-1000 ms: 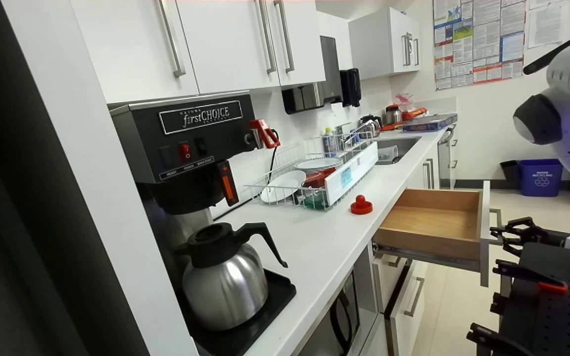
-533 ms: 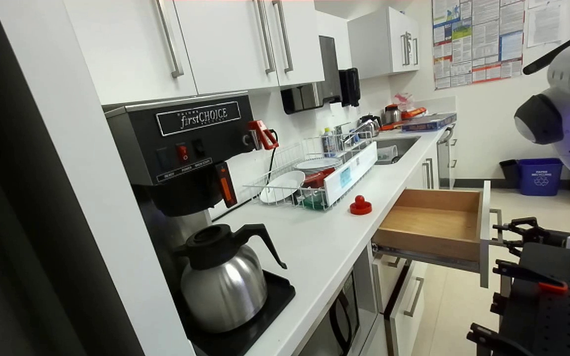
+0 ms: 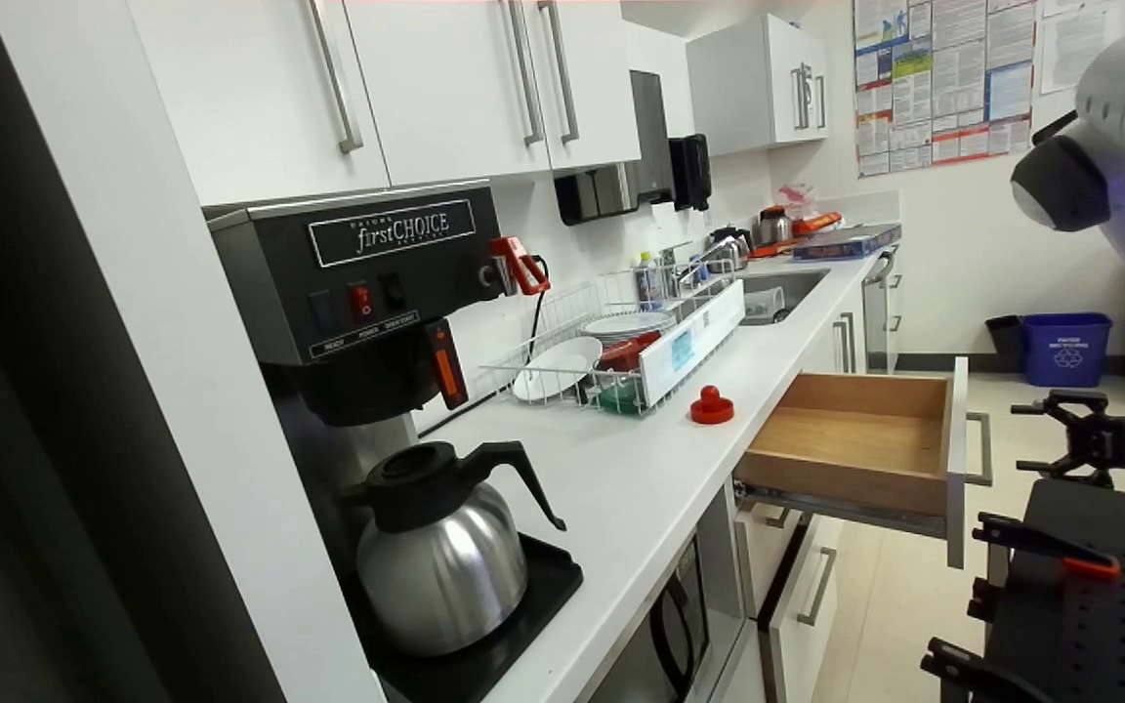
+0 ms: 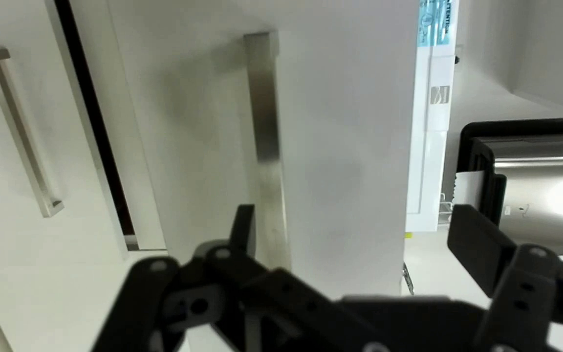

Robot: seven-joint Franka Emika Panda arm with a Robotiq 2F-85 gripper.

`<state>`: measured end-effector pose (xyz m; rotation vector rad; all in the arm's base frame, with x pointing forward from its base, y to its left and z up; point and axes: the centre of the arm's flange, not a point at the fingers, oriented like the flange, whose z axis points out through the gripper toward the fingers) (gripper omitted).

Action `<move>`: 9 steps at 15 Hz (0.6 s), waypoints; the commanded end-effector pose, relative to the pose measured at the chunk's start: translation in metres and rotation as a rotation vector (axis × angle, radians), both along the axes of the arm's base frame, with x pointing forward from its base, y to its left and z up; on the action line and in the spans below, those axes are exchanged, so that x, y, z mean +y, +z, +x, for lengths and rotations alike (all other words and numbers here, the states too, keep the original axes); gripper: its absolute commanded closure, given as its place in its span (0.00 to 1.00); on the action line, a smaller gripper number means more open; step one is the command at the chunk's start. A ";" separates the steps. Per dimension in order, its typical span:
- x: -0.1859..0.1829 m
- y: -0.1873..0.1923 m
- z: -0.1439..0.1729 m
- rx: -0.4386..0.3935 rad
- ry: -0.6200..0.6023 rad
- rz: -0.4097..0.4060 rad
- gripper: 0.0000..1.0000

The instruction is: Open the first top drawer

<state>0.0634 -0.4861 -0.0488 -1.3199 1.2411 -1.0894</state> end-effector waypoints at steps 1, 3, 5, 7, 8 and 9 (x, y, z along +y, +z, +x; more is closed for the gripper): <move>0.028 0.082 -0.004 0.142 -0.022 -0.104 0.00; 0.031 0.113 -0.004 0.214 -0.037 -0.158 0.00; 0.037 0.142 0.003 0.288 -0.042 -0.209 0.00; 0.048 0.167 0.019 0.359 -0.028 -0.263 0.00; 0.053 0.179 0.028 0.395 -0.021 -0.290 0.00; 0.057 0.192 0.039 0.427 -0.006 -0.312 0.00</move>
